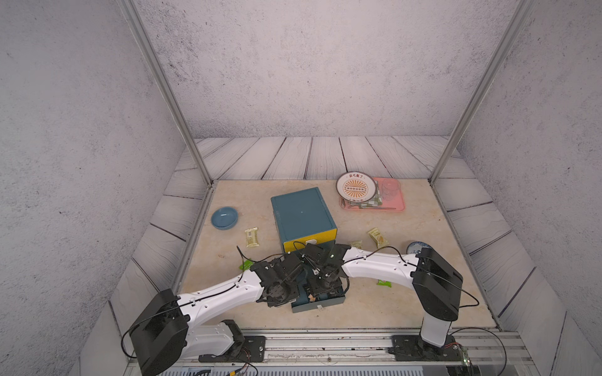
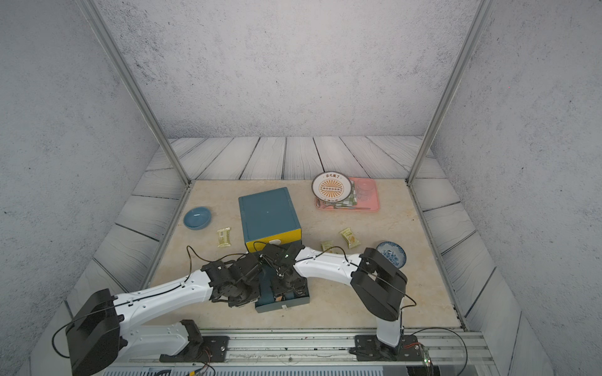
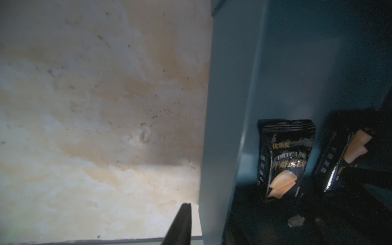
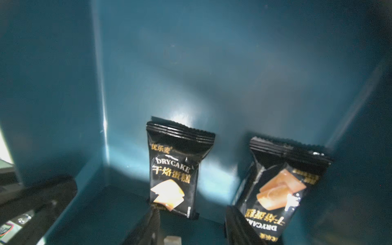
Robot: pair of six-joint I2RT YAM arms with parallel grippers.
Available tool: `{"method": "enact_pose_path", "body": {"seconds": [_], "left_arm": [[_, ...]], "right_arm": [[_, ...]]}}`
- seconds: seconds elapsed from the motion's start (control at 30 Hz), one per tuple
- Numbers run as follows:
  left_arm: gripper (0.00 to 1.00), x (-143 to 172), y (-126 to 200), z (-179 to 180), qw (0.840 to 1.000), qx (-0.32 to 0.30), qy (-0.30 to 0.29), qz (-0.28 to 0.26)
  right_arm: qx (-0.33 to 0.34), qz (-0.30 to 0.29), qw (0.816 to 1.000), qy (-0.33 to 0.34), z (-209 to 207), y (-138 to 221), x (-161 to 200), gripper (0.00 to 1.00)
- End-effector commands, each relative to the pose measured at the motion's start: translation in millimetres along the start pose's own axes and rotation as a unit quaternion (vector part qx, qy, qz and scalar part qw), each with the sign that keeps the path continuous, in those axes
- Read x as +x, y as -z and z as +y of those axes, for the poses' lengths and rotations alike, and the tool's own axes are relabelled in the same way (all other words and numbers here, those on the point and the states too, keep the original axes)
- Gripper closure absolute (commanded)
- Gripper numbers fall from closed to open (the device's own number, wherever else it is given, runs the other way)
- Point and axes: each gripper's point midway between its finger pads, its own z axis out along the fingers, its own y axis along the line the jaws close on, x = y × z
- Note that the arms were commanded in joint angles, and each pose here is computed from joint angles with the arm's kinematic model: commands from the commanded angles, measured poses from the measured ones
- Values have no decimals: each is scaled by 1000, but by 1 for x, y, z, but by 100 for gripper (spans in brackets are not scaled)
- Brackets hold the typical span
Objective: Take the cookies out of the drawer
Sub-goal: Pick up the cookie from the drawer.
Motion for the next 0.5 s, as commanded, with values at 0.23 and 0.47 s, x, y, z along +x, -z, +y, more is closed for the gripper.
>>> {"method": "enact_pose_path", "body": {"seconds": [0.23, 0.47], "left_arm": [[84, -14, -1, -17, 998, 26, 44, -41], [94, -20, 4, -24, 995, 24, 66, -66]], "right_arm": [[-35, 18, 999, 21, 26, -5, 2, 42], [-32, 50, 998, 19, 33, -4, 10, 39]]}}
